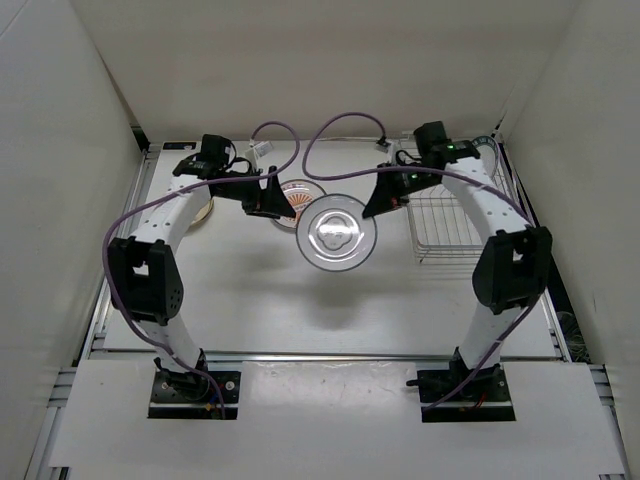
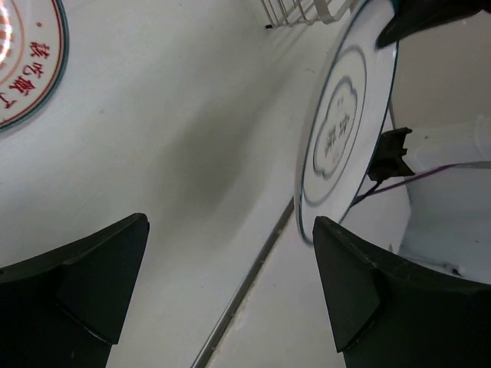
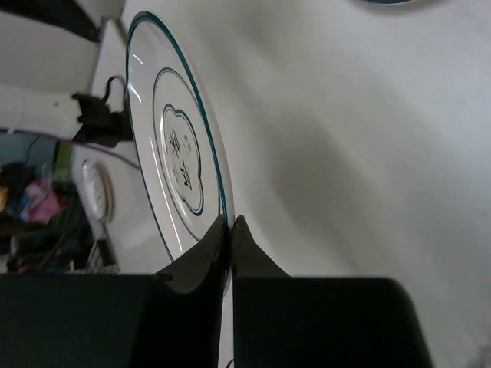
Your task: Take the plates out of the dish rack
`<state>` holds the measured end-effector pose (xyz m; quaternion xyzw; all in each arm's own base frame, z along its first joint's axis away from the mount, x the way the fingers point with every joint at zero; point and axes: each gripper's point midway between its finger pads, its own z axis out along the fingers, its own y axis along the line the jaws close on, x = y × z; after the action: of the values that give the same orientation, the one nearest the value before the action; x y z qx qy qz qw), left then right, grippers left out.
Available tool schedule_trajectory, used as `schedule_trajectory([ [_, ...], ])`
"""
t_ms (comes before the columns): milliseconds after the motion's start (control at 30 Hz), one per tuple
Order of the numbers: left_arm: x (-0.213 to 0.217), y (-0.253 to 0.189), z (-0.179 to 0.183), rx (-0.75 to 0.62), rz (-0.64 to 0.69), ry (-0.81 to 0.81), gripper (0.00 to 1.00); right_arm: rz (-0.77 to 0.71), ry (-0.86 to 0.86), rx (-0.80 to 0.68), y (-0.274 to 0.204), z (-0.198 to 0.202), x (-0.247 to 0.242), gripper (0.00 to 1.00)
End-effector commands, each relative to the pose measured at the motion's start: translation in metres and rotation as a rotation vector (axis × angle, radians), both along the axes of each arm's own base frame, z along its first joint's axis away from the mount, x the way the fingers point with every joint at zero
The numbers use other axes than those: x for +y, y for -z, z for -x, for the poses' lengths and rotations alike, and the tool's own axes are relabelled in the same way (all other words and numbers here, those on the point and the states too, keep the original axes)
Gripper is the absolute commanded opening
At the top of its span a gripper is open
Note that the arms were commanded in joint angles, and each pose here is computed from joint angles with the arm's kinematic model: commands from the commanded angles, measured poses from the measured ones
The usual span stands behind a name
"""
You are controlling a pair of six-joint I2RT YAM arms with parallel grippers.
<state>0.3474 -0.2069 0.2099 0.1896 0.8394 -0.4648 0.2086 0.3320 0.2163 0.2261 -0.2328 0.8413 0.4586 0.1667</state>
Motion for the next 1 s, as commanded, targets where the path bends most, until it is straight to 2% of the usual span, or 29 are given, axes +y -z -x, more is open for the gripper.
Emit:
schedule_trajectory([
  [0, -0.007, -0.004, 0.011, 0.035, 0.084, 0.063, 0.99, -0.170, -0.149, 0.028, -0.024, 0.020, 0.036, 0.00],
  [167, -0.008, 0.001, 0.010, 0.054, 0.090, 0.067, 0.99, -0.175, -0.208, 0.048, -0.014, 0.010, 0.064, 0.00],
  [300, -0.008, 0.001, 0.010, 0.054, 0.090, 0.067, 0.87, -0.178, -0.219, 0.054, -0.007, 0.001, 0.076, 0.00],
  [367, -0.009, 0.004, 0.009, 0.063, 0.088, 0.067, 0.73, -0.179, -0.219, 0.051, -0.007, -0.001, 0.077, 0.00],
  [400, -0.009, 0.004, 0.009, 0.063, 0.088, 0.067, 0.48, -0.182, -0.220, 0.041, -0.010, -0.002, 0.077, 0.00],
  [433, -0.009, 0.004, 0.009, 0.073, 0.090, 0.062, 0.37, -0.179, -0.219, 0.051, -0.006, -0.004, 0.078, 0.00],
  [533, -0.012, 0.007, 0.010, 0.082, 0.088, 0.071, 0.14, -0.181, -0.220, 0.042, -0.006, -0.005, 0.078, 0.00],
  [700, -0.014, 0.012, 0.010, 0.097, 0.072, 0.066, 0.11, -0.163, -0.210, 0.027, -0.004, -0.010, 0.078, 0.00],
  [733, -0.013, 0.014, 0.009, 0.095, 0.062, 0.060, 0.11, -0.136, -0.184, 0.042, -0.001, -0.013, 0.077, 0.13],
  [800, -0.012, 0.013, 0.005, 0.098, 0.046, 0.038, 0.11, -0.053, -0.130, 0.004, 0.004, -0.020, 0.070, 0.49],
  [867, -0.010, 0.017, -0.004, 0.118, 0.015, -0.028, 0.11, 0.049, -0.106, -0.059, 0.012, -0.022, 0.056, 0.60],
  [967, -0.010, 0.031, -0.014, 0.214, 0.005, -0.138, 0.11, 0.164, -0.056, -0.120, 0.020, -0.025, 0.030, 0.65],
])
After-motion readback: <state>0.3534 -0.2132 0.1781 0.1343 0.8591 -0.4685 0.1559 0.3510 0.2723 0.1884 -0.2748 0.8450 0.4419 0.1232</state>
